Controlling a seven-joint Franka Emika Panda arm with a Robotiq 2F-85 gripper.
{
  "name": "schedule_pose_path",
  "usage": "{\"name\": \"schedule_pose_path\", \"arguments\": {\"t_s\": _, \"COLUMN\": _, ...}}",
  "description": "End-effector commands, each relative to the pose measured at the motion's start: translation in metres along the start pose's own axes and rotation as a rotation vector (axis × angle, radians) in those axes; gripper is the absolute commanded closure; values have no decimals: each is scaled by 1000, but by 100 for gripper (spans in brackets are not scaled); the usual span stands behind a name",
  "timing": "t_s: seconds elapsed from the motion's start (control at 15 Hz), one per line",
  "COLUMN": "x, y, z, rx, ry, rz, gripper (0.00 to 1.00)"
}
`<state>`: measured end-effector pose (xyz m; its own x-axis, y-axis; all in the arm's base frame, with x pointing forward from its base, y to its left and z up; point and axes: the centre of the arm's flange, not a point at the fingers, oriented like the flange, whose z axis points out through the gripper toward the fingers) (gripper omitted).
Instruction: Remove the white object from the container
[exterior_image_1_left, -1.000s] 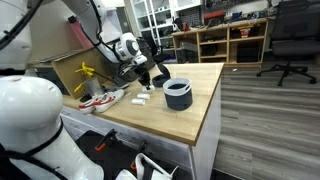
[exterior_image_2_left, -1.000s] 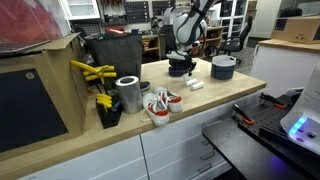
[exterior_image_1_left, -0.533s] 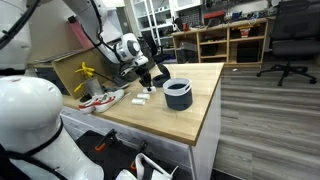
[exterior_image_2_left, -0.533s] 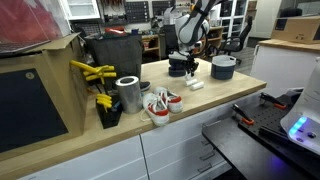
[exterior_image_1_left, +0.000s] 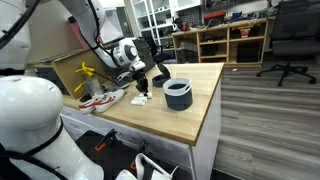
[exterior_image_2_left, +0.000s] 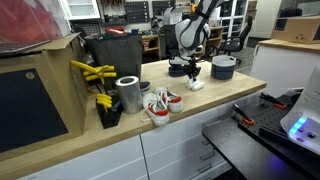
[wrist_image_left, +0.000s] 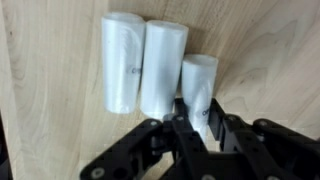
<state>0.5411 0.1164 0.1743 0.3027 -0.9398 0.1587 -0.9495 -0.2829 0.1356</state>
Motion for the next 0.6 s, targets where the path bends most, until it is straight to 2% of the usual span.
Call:
{"name": "schedule_pose_path", "arguments": {"t_s": 0.0, "x": -3, "y": 25, "z": -6, "rx": -13, "ry": -29, "rz": 10, "gripper": 93}}
{"name": "schedule_pose_path", "arguments": {"t_s": 0.53, "x": -7, "y": 31, "z": -14, "rx": -4, "ry": -44, "rz": 42, "gripper": 93}}
